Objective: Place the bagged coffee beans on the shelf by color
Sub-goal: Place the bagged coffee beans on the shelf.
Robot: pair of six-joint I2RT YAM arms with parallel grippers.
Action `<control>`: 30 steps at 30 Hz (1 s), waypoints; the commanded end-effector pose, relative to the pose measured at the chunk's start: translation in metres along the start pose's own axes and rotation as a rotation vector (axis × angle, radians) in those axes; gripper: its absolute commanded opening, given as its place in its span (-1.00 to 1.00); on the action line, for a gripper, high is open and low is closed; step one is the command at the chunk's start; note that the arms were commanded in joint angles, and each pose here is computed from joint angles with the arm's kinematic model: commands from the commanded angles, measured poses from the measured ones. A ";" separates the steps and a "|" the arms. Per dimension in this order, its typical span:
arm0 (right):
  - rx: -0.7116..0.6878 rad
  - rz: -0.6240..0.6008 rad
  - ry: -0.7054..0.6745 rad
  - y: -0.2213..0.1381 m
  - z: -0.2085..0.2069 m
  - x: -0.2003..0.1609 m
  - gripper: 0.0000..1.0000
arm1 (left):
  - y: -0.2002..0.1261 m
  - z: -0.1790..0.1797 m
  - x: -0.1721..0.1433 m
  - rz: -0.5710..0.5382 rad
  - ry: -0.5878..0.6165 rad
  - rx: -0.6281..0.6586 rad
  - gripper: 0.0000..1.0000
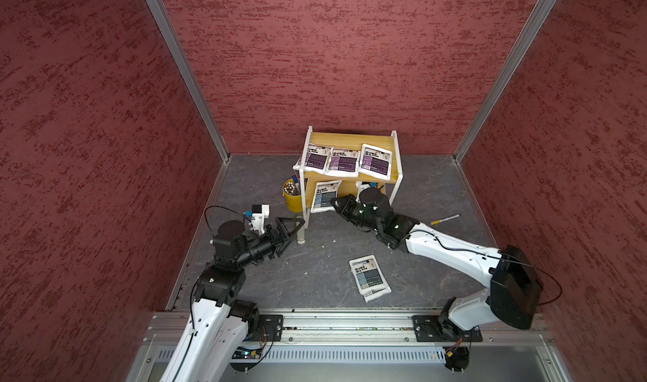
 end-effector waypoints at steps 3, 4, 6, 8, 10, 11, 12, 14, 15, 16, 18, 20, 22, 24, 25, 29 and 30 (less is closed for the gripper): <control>0.029 -0.030 -0.005 0.010 0.006 0.014 -0.76 | -0.009 -0.006 -0.002 0.014 0.025 -0.018 1.00; 0.025 -0.030 -0.002 0.012 0.005 0.014 -0.75 | -0.009 -0.005 -0.002 0.014 0.023 -0.017 0.99; 0.020 -0.030 0.003 0.015 0.002 0.016 -0.75 | -0.010 -0.004 -0.002 0.014 0.022 -0.017 0.99; 0.019 -0.029 0.007 0.019 0.000 0.017 -0.75 | -0.011 -0.003 -0.002 0.013 0.015 -0.015 0.99; 0.020 -0.020 0.011 0.024 -0.001 0.018 -0.75 | -0.012 -0.002 -0.001 0.013 0.011 -0.015 0.99; 0.019 -0.015 0.012 0.026 -0.001 0.018 -0.75 | -0.012 -0.002 -0.001 0.014 0.011 -0.015 0.99; 0.022 -0.007 0.014 0.029 -0.001 0.018 -0.74 | -0.012 -0.002 -0.001 0.015 0.010 -0.016 0.99; 0.022 0.005 0.017 0.034 -0.002 0.017 -0.73 | -0.012 -0.002 0.000 0.010 0.010 -0.015 0.99; 0.022 0.012 0.019 0.037 -0.002 0.017 -0.72 | -0.012 -0.001 0.000 0.013 0.008 -0.014 0.99; 0.020 0.017 0.021 0.039 -0.003 0.016 -0.72 | -0.012 -0.001 0.000 0.011 0.006 -0.014 0.99; 0.021 0.021 0.027 0.043 -0.004 0.017 -0.68 | -0.012 0.001 0.000 0.012 0.004 -0.014 0.99; 0.027 0.030 0.034 0.047 -0.005 0.016 -0.63 | -0.013 0.001 0.000 0.016 -0.001 -0.012 0.99; 0.028 0.039 0.035 0.052 -0.005 0.016 -0.58 | -0.013 0.002 0.000 0.015 -0.002 -0.010 0.99; 0.026 0.045 0.034 0.055 -0.005 0.016 -0.56 | -0.014 0.003 0.000 0.016 -0.004 -0.009 0.99; 0.024 0.046 0.035 0.057 -0.006 0.016 -0.54 | -0.014 0.003 0.001 0.015 -0.006 -0.008 0.99; 0.019 0.048 0.036 0.057 -0.007 0.018 -0.43 | -0.014 0.005 0.002 0.013 -0.011 -0.010 0.99; 0.017 0.048 0.034 0.056 -0.007 0.018 -0.38 | -0.014 0.005 0.002 0.013 -0.014 -0.011 0.99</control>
Point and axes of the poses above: each gripper's point midway between its finger pads, its own y axis out along the fingers, its own z axis along the line the jaws close on, x = y × z, the point moved 8 cm from there along -y, back along the fingers, and after that the axes turned 1 degree about -y, right-handed, at the moved point
